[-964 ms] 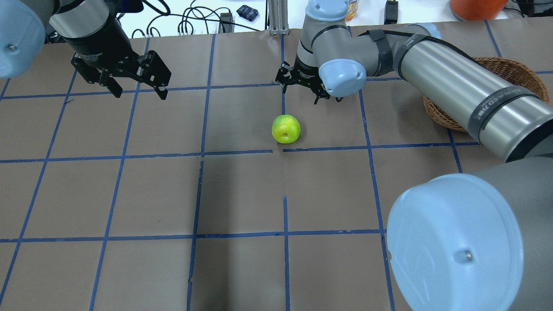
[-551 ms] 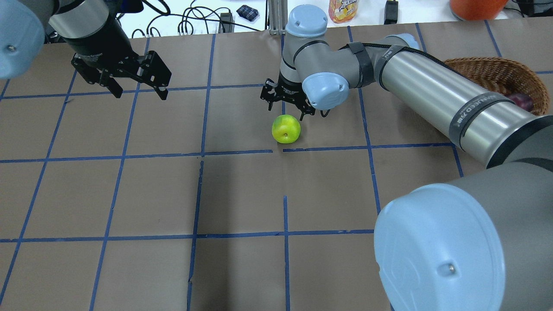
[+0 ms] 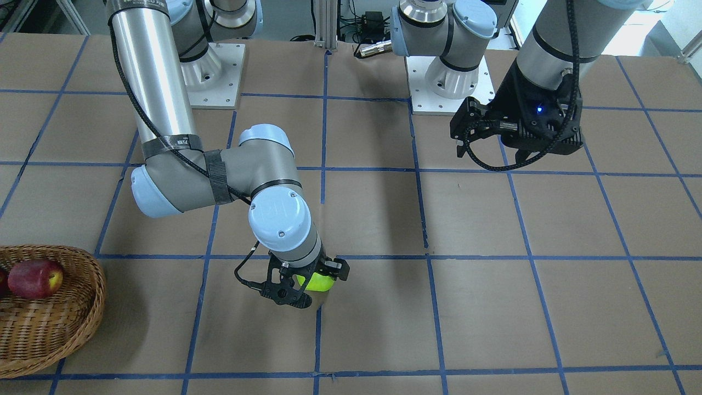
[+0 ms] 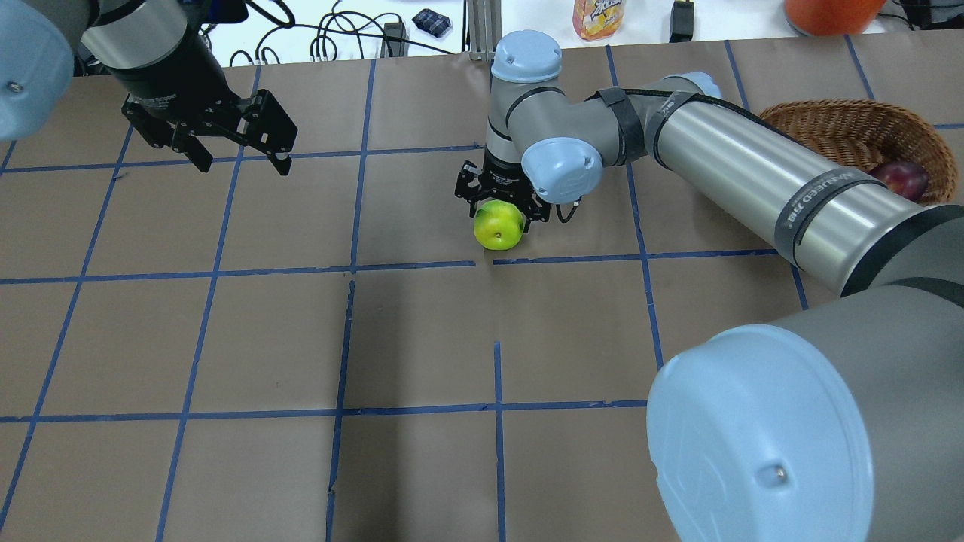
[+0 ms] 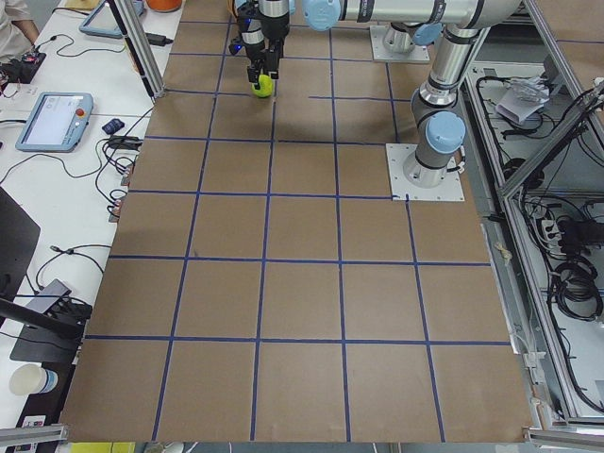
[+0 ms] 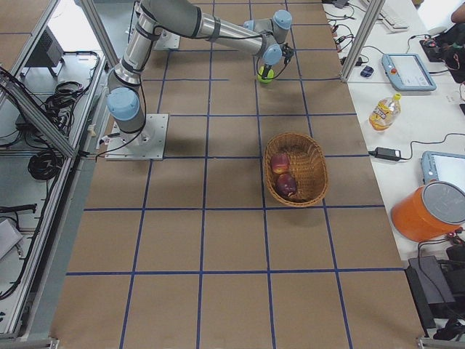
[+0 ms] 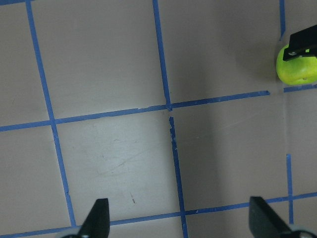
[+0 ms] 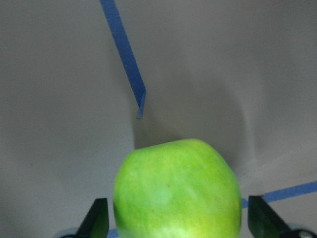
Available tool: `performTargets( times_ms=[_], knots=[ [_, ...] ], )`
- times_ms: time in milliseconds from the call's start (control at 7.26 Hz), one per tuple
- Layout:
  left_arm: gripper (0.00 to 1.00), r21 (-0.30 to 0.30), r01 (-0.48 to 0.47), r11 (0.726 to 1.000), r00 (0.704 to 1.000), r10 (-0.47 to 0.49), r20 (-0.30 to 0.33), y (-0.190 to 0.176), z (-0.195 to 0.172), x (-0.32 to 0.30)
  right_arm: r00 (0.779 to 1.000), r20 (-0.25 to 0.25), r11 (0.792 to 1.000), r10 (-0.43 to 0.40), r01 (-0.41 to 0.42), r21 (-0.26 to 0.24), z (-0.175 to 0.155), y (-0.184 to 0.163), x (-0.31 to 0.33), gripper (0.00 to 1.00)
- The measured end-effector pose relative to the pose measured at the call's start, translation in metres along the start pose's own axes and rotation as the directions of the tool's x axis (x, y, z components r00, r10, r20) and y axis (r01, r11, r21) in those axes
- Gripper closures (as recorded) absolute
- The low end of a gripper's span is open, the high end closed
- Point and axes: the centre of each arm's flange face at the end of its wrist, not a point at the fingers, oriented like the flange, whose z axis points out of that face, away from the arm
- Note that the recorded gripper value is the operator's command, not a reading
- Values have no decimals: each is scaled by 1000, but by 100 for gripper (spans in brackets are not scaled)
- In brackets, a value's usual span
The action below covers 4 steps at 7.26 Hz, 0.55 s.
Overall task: Put all apples into basket
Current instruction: 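Close the right gripper on the green apple and lift it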
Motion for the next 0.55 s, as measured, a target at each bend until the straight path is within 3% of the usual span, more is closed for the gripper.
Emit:
performTargets(
  times_ms=[275, 551],
  knots=[
    [0, 0, 0, 1000, 1000, 0, -1, 0, 0, 0, 1000, -2, 1000, -21, 21, -1, 1, 0, 0, 100],
    [0, -1, 1, 1000, 1000, -1, -2, 0, 0, 0, 999, -10, 998, -48, 49, 49, -26, -6, 3, 100]
  ],
)
